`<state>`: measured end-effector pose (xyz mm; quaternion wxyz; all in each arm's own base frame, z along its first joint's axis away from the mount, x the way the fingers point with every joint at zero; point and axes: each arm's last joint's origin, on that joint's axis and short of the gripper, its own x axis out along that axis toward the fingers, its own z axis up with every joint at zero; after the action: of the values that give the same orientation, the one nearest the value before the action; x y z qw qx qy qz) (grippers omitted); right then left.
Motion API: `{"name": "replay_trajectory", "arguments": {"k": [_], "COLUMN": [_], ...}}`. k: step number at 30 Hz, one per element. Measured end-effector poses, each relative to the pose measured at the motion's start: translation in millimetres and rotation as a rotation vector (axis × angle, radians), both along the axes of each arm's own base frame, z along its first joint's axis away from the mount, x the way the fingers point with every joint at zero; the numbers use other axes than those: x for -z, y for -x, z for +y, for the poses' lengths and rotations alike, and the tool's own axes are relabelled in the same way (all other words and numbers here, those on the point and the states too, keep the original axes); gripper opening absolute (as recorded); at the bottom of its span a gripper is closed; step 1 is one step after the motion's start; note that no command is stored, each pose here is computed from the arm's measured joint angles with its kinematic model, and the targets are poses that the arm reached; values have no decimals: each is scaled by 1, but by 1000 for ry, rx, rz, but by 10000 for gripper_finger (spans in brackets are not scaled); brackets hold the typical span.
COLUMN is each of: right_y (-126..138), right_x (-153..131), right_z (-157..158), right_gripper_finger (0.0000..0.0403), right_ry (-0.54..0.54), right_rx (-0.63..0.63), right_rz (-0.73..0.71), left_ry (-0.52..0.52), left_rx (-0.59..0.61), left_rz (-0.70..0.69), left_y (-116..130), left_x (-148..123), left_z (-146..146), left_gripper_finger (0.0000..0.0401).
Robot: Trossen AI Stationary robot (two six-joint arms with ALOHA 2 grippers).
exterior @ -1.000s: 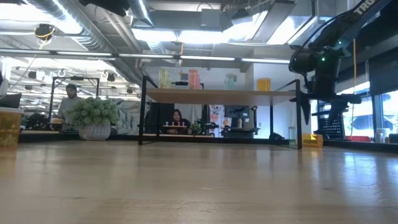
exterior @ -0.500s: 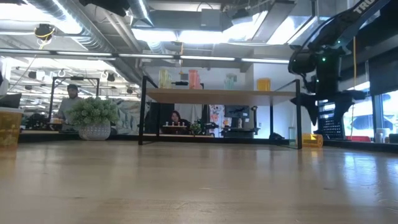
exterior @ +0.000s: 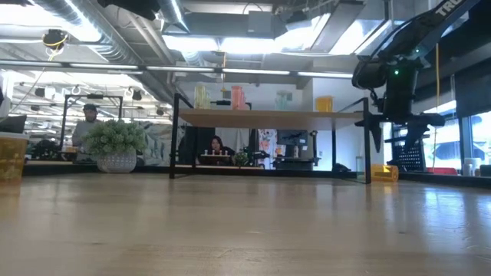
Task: Pick and place medicine bottles onto shelf by color
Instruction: Put the right orange pill bottle on the shelf aligned with the other orange pill bottle
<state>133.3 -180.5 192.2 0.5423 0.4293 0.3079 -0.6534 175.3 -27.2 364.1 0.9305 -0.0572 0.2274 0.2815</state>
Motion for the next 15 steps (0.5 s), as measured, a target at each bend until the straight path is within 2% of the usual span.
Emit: {"name": "replay_trajectory", "arguments": {"k": [7, 10, 15], "right_y": [-10, -8, -6], "right_x": [-2, -1, -1], "right_z": [1, 4, 4], "right_gripper_finger": [296, 296, 296], "right_ry": [44, 23, 29], "right_rx": [-33, -38, -143], "right_rz": [-39, 1, 100], "left_ry": [0, 0, 0], "left_rx": [0, 0, 0], "left_rz": [0, 0, 1], "left_y": [0, 0, 0], "left_x": [0, 0, 0], "left_z": [0, 0, 0], "left_gripper_finger": [164, 164, 164]}}
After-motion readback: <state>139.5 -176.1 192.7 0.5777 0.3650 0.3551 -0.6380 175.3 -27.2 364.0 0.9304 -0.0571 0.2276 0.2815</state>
